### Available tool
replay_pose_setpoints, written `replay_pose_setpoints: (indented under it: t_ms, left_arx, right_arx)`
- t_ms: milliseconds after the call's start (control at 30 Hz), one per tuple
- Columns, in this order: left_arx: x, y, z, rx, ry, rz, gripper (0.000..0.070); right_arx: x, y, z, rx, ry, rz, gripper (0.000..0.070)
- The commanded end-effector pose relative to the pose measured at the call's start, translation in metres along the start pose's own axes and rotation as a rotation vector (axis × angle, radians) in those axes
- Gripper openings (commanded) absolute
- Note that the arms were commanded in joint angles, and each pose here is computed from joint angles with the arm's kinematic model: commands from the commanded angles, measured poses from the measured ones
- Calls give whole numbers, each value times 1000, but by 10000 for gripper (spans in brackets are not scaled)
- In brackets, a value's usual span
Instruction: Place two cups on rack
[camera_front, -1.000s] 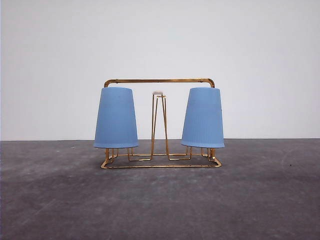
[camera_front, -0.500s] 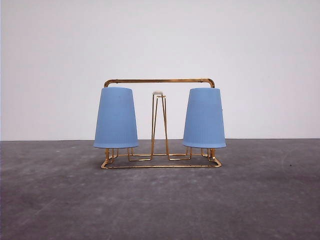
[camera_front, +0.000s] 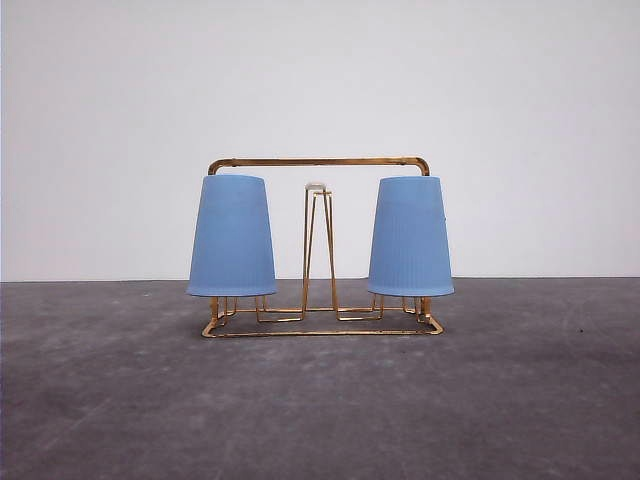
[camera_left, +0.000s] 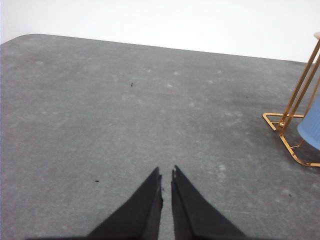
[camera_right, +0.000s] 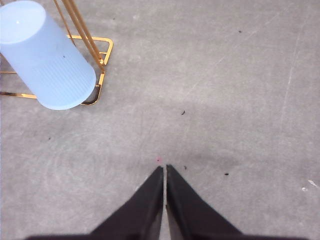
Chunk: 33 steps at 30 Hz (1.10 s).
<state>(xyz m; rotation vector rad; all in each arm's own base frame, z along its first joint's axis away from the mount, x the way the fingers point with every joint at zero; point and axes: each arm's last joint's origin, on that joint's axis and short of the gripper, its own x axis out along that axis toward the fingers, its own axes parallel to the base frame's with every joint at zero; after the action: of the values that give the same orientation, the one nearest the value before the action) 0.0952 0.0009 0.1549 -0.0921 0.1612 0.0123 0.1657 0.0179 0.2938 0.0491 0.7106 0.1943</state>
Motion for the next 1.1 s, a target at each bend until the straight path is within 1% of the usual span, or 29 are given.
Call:
replay_pose_setpoints:
  t_ms: [0, 267, 367, 467, 567, 700, 867, 967, 1067]
  left_arx:
    - [2, 1, -6, -1, 21, 1, 15]
    - [2, 1, -6, -1, 21, 1, 15]
    - [2, 1, -6, -1, 21, 1, 15]
    - [2, 1, -6, -1, 21, 1, 15]
    - [2, 1, -6, -1, 21, 1, 15]
    - [2, 1, -6, -1, 21, 1, 15]
    - [2, 1, -6, -1, 21, 1, 15]
    - [2, 1, -6, -1, 21, 1, 15]
    - [2, 1, -6, -1, 21, 1, 15]
  right_arx:
    - [-1, 1, 4, 10, -13, 2, 3]
    - [-1, 1, 4, 1, -18, 2, 3]
    - [-7, 1, 5, -50, -75, -9, 3]
    - [-13, 0, -3, -92, -157, -18, 3]
    - [-12, -3, -24, -106, -267, -40, 3]
    - [0, -8, -70, -112, -386, -67, 3]
    - [21, -12, -121, -121, -444, -69, 3]
    - [29, -13, -139, -126, -466, -71, 3]
    - [34, -15, -151, -129, -498, -71, 3]
